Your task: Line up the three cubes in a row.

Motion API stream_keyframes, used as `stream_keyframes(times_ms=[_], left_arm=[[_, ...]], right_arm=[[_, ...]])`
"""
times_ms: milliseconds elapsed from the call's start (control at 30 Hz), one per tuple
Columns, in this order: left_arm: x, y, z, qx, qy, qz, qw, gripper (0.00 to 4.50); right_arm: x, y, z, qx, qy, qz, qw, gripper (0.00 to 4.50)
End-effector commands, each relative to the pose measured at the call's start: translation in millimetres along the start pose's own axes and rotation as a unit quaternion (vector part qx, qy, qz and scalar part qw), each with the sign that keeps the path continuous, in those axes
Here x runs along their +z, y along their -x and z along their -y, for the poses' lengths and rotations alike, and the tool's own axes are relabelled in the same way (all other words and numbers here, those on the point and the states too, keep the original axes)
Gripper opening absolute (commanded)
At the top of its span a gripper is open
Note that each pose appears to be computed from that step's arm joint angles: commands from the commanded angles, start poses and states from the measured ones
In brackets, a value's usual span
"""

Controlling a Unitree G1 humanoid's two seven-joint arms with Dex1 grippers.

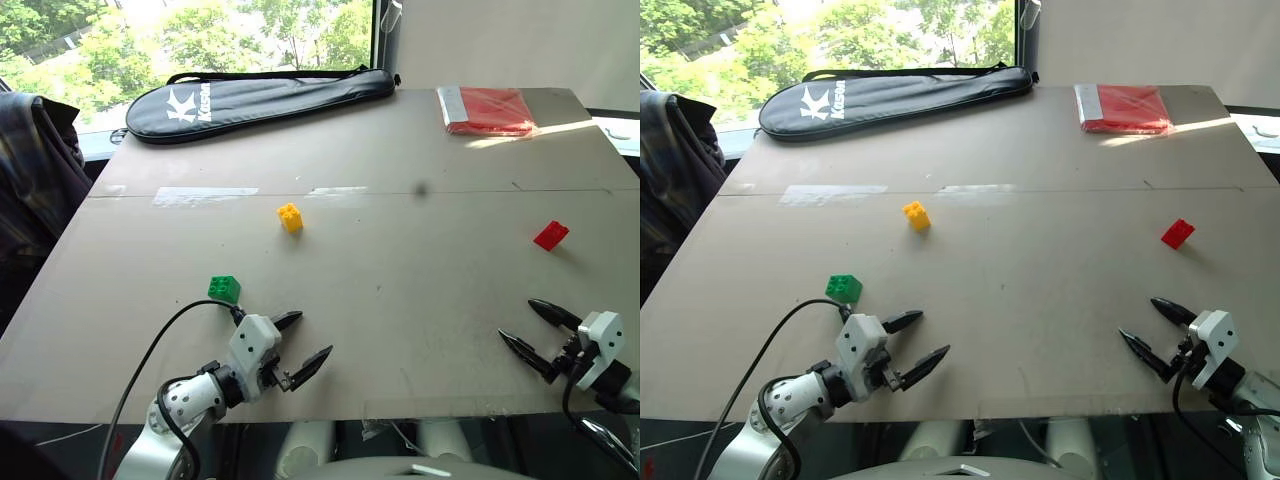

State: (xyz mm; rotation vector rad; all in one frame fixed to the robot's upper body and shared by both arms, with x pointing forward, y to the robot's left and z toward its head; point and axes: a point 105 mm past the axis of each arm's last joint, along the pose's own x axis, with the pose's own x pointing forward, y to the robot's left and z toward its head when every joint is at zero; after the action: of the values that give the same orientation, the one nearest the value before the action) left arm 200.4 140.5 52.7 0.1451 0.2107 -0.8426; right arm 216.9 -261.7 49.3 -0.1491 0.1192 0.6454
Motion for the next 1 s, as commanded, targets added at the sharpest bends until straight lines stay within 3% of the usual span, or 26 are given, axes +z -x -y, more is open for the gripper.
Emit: stream_keyframes(times_ms=[33, 800, 1000], left_arm=[[-9.3, 0.0, 7.5, -0.003, 0.023, -0.018, 1.0, 4.42], [-9.8, -3.5, 4.6, -0.01, 0.005, -0.015, 1.0, 4.42], [13.4, -9.6, 3.1, -0.046, -0.022, 0.015, 0.999, 4.42]], right_arm=[[-5.7, 4.0, 3.0, 0.006, -0.007, -0.021, 1.0, 4.5], [2.2, 11.3, 18.4, -0.02, 0.015, -0.024, 0.999, 4.5], [10.3, 11.8, 47.1, -0.183, 0.016, -0.01, 0.983, 4.5]])
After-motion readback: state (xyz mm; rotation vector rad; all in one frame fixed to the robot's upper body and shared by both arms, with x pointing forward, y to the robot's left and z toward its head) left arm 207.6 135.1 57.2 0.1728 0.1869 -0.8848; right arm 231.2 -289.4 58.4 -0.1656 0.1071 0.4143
